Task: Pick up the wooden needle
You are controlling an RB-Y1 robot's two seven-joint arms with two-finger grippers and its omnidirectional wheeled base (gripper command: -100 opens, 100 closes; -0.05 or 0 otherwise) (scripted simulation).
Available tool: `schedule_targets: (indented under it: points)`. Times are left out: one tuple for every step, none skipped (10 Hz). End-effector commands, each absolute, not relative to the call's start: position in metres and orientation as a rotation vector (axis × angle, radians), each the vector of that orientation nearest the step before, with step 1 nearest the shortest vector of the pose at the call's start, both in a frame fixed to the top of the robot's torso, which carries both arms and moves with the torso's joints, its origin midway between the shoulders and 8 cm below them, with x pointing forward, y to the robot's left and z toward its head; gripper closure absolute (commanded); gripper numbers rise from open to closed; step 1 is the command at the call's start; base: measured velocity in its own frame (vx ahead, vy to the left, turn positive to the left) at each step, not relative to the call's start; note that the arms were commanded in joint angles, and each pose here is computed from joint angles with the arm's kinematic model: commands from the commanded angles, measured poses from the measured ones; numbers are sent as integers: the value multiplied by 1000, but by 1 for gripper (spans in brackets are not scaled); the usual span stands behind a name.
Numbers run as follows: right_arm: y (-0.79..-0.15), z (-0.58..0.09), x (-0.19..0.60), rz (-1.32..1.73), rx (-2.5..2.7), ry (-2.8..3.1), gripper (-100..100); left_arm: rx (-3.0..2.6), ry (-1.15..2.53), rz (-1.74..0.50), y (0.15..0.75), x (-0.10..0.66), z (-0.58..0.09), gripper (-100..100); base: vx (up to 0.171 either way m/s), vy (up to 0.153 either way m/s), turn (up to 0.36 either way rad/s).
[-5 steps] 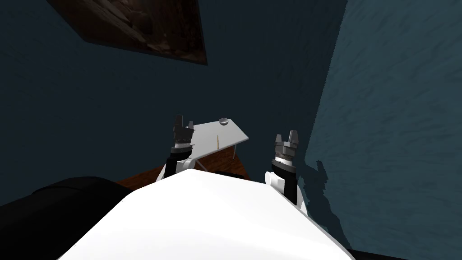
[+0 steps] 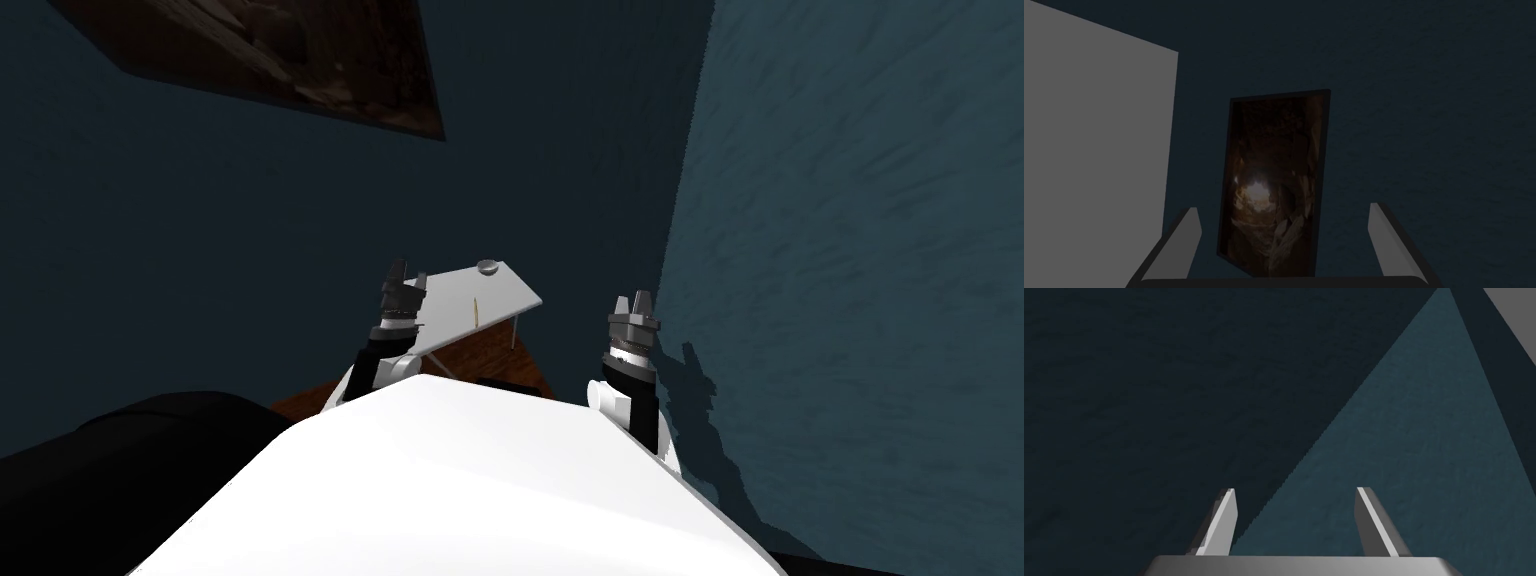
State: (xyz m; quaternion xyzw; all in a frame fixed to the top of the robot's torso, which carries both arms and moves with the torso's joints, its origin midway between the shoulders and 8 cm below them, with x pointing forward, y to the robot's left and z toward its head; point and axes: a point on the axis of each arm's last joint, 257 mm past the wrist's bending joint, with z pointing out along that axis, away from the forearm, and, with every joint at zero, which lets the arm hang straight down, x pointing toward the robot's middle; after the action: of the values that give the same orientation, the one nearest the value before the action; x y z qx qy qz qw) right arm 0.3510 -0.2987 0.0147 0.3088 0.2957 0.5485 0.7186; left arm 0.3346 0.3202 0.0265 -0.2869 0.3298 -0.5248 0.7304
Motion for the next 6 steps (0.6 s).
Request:
schedule_targets:
  points:
    - [-299,15,351,1213,683,654,0,-666,774,-1149,329,338,15,-100,-61,-58,-186]
    - [-299,15,351,1213,683,654,0,-689,809,-1142,336,340,7,-100,-62,-58,-190]
    - [-299,15,351,1213,683,654,0,-716,846,-1130,343,342,-3,-100,-56,-70,-201]
    - [-299,15,351,1213,683,654,0,-746,885,-1117,351,343,-14,-100,-56,-66,-213]
    - [-299,15,351,1213,683,654,0,-749,885,-1126,352,343,-13,-100,-39,-35,-67]
    - [-299,15,351,1213,683,654,0,-782,929,-1113,360,345,-25,-100,-32,-29,-153]
